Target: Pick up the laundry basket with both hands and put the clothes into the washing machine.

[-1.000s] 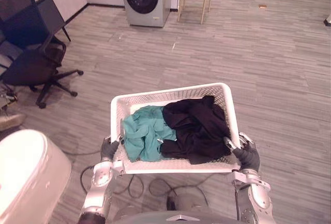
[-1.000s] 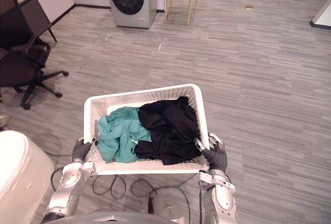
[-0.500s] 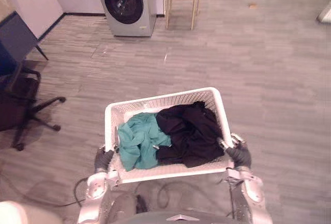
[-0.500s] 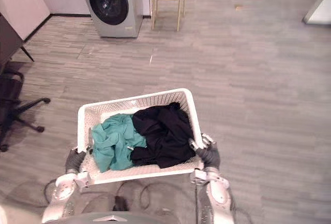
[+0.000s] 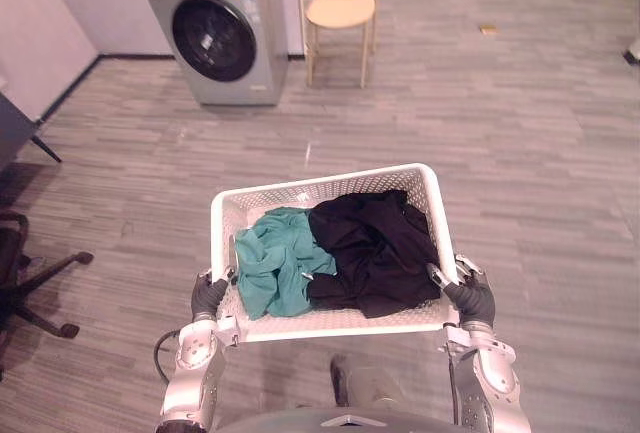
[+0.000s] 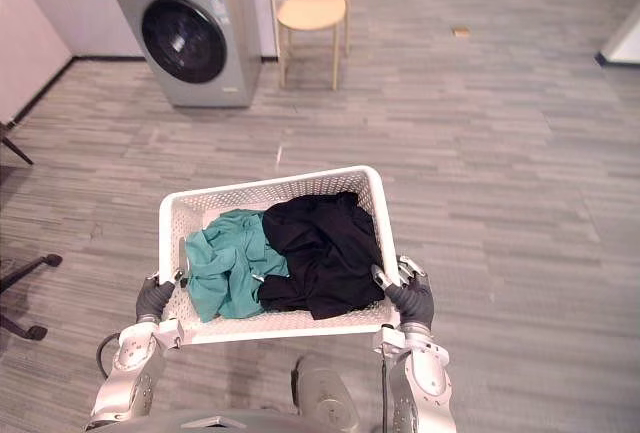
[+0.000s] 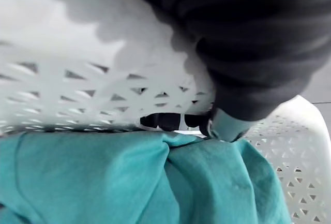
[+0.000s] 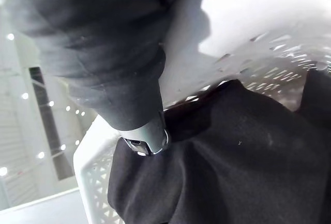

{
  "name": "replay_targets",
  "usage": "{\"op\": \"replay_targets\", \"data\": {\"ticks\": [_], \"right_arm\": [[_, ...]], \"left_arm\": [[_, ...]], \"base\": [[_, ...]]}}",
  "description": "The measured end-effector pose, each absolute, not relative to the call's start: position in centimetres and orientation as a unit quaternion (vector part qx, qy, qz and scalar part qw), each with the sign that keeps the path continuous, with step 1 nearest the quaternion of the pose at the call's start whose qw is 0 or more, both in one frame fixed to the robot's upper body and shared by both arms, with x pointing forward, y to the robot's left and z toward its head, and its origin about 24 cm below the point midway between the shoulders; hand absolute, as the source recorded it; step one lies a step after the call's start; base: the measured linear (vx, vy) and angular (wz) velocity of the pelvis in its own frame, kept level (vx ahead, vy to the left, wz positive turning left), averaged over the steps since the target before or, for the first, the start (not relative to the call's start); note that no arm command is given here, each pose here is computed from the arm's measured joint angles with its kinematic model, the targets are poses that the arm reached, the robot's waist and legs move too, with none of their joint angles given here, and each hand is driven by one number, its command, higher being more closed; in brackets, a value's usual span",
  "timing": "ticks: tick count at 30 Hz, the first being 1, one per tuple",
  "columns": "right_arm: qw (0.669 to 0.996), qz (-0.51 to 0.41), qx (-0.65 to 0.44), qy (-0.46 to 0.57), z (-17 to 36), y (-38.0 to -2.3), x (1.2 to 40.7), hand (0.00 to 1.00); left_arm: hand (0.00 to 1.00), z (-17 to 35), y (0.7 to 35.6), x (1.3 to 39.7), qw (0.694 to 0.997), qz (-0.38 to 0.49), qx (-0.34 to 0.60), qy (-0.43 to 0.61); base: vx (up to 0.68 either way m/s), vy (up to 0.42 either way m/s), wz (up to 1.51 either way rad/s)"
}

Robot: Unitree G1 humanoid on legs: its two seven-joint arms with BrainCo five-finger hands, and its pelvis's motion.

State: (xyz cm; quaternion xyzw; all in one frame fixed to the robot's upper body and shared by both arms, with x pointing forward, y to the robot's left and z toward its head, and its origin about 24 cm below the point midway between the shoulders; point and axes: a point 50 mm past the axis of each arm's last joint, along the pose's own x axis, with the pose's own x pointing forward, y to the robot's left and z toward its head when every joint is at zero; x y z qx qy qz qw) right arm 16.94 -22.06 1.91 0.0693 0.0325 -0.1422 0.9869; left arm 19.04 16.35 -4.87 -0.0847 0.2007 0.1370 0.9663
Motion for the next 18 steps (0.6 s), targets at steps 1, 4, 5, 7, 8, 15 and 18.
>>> {"op": "replay_targets", "data": {"ticks": [1,4,5,7,8,15,18], "right_arm": [[0.988,-0.137,0.06,0.026,2.3,-21.9,17.0,1.0],[0.987,-0.145,0.055,0.029,2.2,-22.0,16.8,1.0],[0.987,-0.145,0.054,0.03,2.2,-22.0,16.8,1.0],[0.988,-0.146,0.05,0.031,2.2,-22.2,16.8,1.0],[0.988,-0.147,0.047,0.029,2.3,-22.4,16.8,1.0],[0.983,-0.16,0.067,0.053,0.8,-22.2,16.8,1.0],[0.978,-0.166,0.089,0.086,-1.0,-21.6,16.9,1.0]], "left_arm": [[1.0,-5.2,16.3,18.6,0.964,0.14,-0.092,0.208],[1.0,-5.6,16.2,17.8,0.959,0.147,-0.104,0.219],[1.0,-5.7,16.2,17.7,0.958,0.148,-0.106,0.221],[1.0,-5.7,15.9,17.6,0.957,0.148,-0.11,0.223],[1.0,-5.7,15.8,17.6,0.957,0.148,-0.112,0.223],[1.0,-6.0,16.2,17.4,0.958,0.145,-0.093,0.231],[1.0,-6.5,17.1,17.1,0.957,0.145,-0.07,0.243]], "base": [[0.29,-0.017,0.11],[0.27,0.062,0.09],[0.22,0.08,0.06],[0.27,0.128,-0.08],[0.31,0.164,-0.17],[0.3,0.219,-0.17],[0.15,0.078,-0.14]]}}
